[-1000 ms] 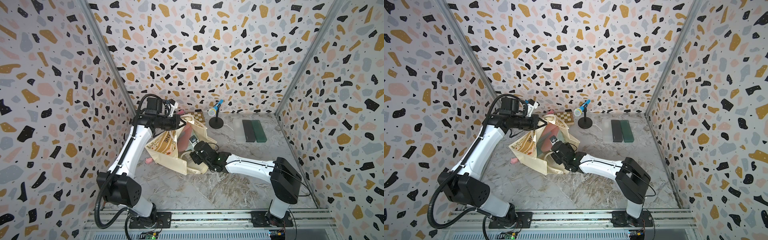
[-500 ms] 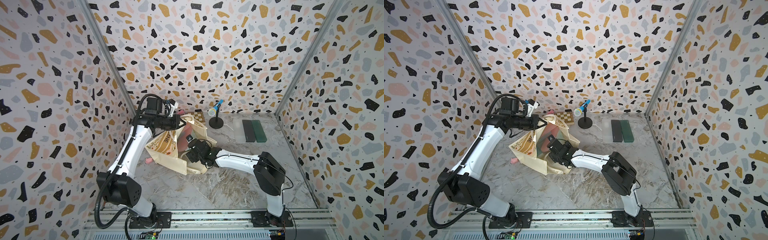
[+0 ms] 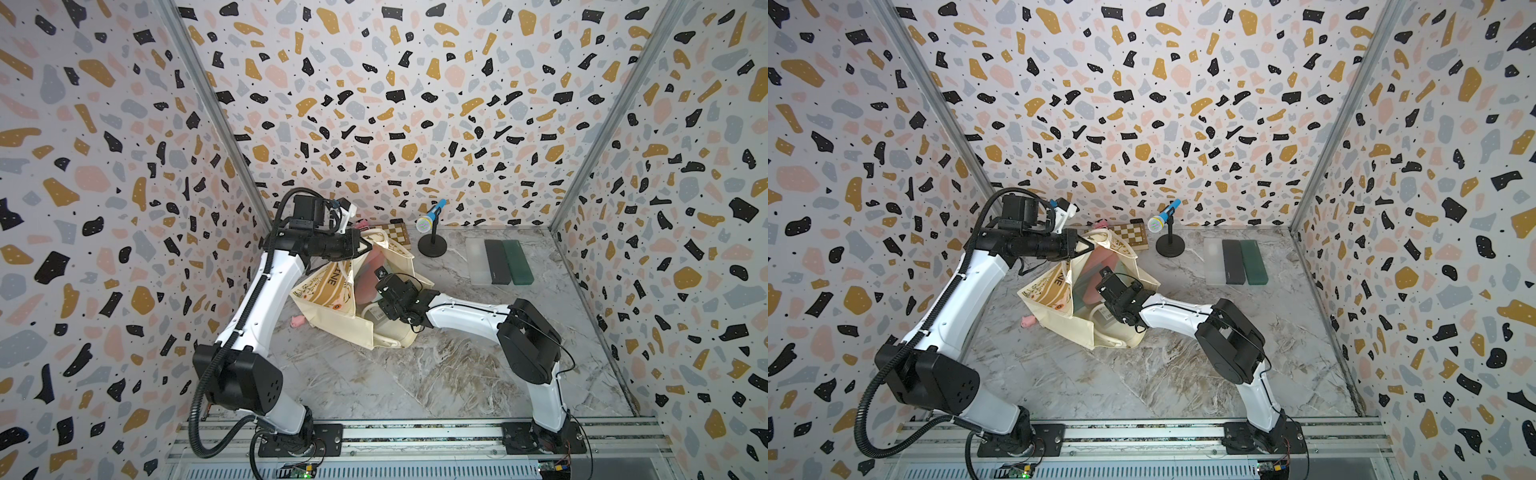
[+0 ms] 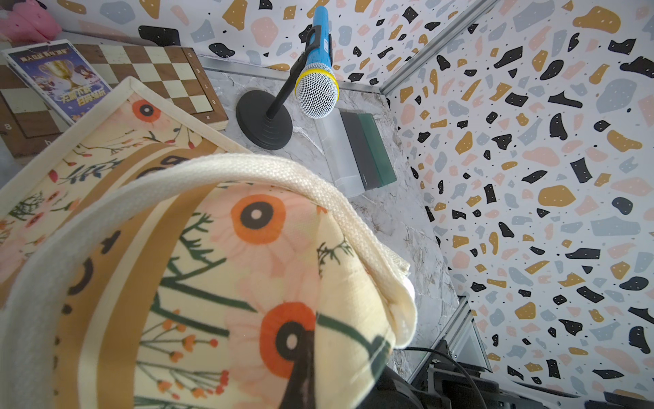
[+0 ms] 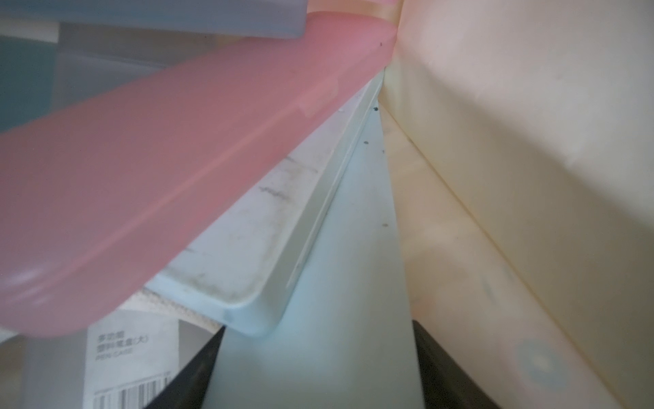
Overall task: Take out the pencil case from the canvas bag
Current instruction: Pick up the pencil case from the canvas bag, then place the pencil case at the center of the board, then pick up the pencil case from the center of the board, then place the pencil case at the center of the board, then pick up the pencil case from the canvas bag.
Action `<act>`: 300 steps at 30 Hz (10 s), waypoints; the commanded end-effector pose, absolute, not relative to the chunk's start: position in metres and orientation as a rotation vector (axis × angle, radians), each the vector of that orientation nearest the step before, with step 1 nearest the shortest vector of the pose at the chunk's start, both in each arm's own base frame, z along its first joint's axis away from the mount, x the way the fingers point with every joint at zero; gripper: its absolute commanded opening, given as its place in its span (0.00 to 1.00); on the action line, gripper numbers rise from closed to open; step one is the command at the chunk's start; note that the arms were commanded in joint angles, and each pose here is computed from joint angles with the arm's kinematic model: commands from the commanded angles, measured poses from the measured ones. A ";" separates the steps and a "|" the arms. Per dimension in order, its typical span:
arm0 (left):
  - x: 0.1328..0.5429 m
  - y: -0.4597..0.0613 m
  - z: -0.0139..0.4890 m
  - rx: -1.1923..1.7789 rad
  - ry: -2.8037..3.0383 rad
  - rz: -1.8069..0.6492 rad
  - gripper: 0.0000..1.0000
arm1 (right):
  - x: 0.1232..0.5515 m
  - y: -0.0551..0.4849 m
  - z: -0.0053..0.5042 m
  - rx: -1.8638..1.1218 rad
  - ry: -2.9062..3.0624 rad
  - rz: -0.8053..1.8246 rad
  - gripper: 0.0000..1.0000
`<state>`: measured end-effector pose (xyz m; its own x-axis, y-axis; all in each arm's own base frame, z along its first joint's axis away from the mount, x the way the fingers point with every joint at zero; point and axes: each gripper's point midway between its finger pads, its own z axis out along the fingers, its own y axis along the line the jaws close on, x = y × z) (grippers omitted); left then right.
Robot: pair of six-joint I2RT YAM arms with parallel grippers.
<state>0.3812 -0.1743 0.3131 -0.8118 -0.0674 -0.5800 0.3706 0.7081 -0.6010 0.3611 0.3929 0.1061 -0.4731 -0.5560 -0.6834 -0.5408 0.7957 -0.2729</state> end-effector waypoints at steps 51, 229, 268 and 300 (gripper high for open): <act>0.406 -0.088 0.306 -0.111 2.369 -0.484 0.00 | 0.226 0.263 0.276 -0.710 1.763 0.448 0.52; 0.366 -0.187 0.346 0.229 2.195 -1.109 0.00 | 0.248 0.262 0.270 -0.567 1.878 0.549 0.78; 0.365 -0.182 0.343 0.231 2.203 -1.056 0.00 | 0.330 0.422 0.139 -0.525 2.310 0.246 0.93; 0.366 -0.181 0.340 0.224 2.211 -1.059 0.00 | 0.379 0.385 0.128 -0.342 2.324 0.061 0.88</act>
